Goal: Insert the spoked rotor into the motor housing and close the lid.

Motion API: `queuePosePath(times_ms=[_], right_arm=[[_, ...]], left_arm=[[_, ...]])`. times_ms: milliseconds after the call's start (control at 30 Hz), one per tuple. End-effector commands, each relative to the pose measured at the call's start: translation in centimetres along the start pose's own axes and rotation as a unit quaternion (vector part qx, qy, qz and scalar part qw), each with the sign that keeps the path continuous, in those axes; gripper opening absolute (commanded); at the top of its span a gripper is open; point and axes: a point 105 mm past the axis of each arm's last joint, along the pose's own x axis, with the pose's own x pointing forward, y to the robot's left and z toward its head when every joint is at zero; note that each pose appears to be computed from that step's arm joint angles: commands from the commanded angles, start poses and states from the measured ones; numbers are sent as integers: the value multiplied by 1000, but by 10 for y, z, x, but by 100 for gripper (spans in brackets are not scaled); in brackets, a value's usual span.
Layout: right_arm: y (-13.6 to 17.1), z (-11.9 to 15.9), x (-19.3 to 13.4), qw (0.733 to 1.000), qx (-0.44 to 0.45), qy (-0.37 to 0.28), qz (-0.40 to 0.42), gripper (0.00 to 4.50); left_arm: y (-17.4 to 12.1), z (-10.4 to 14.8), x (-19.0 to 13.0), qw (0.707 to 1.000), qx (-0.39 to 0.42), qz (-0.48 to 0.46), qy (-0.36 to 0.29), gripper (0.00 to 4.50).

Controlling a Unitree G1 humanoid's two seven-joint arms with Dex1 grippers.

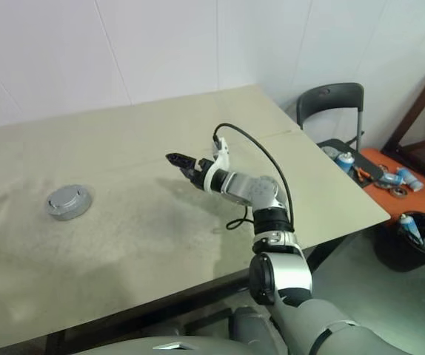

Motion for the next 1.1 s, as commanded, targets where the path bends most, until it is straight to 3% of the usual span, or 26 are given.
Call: queuePosePath(times_ms=[33,167,400,633,867,1100], right_arm=[[35,22,-8,993,-106,5,50,400],[34,33,-24,977,-208,19,32,400],[30,37,-37,958,-284,17,14,400],[29,24,-40,951,-309,29,11,400],[28,27,-38,950,-311,16,2,400],[20,19,-36,955,-295,18,-2,400]], left_arm=[[-79,-16,9,982,70,-166,63,380],[-144,-73,-2,932,146,-293,156,380],[-197,-115,-7,890,151,-387,189,380],[-200,-112,-3,888,137,-398,183,380],[-189,-104,14,909,116,-362,170,380],[-196,-114,7,891,115,-392,196,380]])
